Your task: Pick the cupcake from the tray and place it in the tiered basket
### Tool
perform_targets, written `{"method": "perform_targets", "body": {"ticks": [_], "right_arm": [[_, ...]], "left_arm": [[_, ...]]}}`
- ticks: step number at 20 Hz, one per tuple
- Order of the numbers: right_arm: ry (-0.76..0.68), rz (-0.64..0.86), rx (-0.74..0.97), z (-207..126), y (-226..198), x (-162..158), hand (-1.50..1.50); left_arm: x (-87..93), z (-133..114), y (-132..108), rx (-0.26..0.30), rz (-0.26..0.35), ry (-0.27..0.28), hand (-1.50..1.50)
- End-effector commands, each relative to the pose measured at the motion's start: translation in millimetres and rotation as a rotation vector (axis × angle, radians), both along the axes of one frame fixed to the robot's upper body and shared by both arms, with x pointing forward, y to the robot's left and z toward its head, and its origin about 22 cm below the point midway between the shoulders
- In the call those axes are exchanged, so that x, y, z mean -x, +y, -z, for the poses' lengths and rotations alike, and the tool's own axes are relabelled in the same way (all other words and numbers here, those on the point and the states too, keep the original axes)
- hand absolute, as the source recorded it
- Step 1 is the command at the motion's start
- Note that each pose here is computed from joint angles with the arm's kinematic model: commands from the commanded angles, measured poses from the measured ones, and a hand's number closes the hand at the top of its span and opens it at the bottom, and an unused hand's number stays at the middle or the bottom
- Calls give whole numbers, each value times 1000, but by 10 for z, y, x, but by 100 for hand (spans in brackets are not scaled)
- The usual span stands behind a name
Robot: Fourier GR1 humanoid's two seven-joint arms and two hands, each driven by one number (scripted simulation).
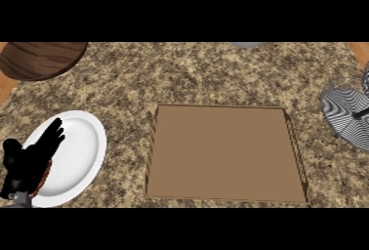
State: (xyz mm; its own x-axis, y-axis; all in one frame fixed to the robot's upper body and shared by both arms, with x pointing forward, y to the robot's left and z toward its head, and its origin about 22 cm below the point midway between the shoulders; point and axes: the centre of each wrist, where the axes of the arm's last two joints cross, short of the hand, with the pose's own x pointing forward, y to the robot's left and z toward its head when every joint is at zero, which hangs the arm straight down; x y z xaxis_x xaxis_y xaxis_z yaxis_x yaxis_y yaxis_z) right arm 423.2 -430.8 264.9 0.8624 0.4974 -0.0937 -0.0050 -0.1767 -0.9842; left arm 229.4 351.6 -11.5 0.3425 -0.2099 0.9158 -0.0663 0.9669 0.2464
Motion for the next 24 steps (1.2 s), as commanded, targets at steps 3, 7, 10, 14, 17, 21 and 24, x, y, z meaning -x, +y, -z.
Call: {"method": "perform_targets", "body": {"ticks": [3,7,10,14,17,21,24], "right_arm": [[117,191,-178,217,-141,69,-150],[-55,210,-204,206,-209,121,-150],[-143,155,-160,208,-119,78,-150],[-376,125,-96,-278,-162,152,-150],[-519,182,-92,-301,-225,220,-150],[-659,293,-186,-670,-362,406,-150],[-776,309,-304,-973,-319,498,-150]], "left_arm": [[84,79,134,1,-15,-12,0],[75,178,-21,10,-19,20,0],[-6,59,110,10,-22,21,0],[-6,99,-117,3,-7,14,0],[11,-10,37,1,-46,15,0],[219,143,116,17,-50,33,0],[221,107,203,7,-57,29,0]]}}
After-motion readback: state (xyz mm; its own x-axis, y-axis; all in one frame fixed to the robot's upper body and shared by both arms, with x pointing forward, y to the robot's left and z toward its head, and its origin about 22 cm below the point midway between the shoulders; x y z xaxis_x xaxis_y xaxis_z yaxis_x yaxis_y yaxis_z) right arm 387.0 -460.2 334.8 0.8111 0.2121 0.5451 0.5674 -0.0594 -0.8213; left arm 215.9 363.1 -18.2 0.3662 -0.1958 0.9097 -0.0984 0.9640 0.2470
